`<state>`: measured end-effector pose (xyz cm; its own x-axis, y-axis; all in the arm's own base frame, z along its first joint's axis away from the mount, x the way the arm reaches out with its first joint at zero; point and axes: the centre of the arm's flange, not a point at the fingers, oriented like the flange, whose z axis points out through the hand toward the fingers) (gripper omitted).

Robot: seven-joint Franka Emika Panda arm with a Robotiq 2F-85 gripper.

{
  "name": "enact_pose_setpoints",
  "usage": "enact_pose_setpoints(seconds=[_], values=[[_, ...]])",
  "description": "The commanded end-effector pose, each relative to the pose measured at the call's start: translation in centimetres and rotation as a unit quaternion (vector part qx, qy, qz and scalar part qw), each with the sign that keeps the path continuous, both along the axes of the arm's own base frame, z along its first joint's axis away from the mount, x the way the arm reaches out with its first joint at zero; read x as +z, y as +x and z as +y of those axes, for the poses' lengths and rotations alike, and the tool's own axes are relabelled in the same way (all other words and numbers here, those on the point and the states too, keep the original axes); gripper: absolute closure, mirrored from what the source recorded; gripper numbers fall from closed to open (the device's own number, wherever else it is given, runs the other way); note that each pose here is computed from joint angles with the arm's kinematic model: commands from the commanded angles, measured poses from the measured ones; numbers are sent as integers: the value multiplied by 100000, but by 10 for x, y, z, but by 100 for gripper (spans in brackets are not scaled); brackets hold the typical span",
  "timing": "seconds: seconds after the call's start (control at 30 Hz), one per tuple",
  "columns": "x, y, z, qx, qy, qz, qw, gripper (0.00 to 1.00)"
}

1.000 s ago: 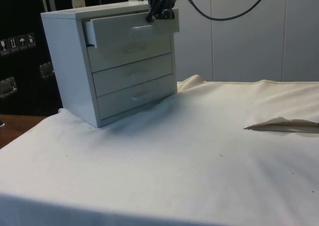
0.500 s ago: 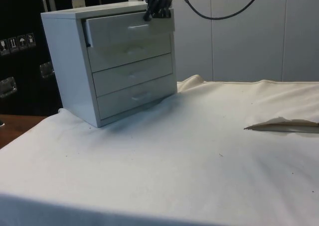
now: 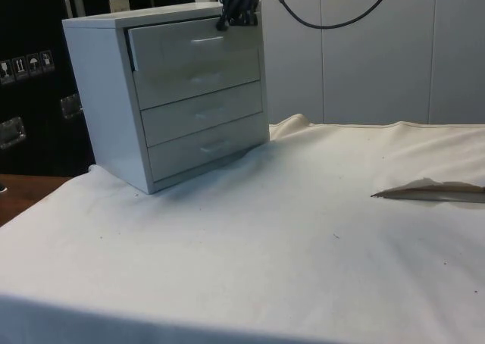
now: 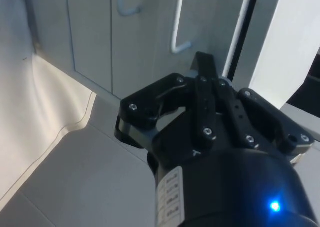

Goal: Open the drawer, then close it.

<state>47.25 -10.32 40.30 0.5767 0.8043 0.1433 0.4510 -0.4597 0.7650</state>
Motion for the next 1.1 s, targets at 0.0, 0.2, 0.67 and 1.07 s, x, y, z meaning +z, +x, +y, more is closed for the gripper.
enact_pose_setpoints(seconds=[0.0,0.2,0.67,1.07], values=[[3,10,-1,213,289,-49,99999,100],[3,10,0,369,634,-129,99997,100],[0,3,1,-421,699,-23,99997,100],[4,16,8,-467,700,-254,99996,100]])
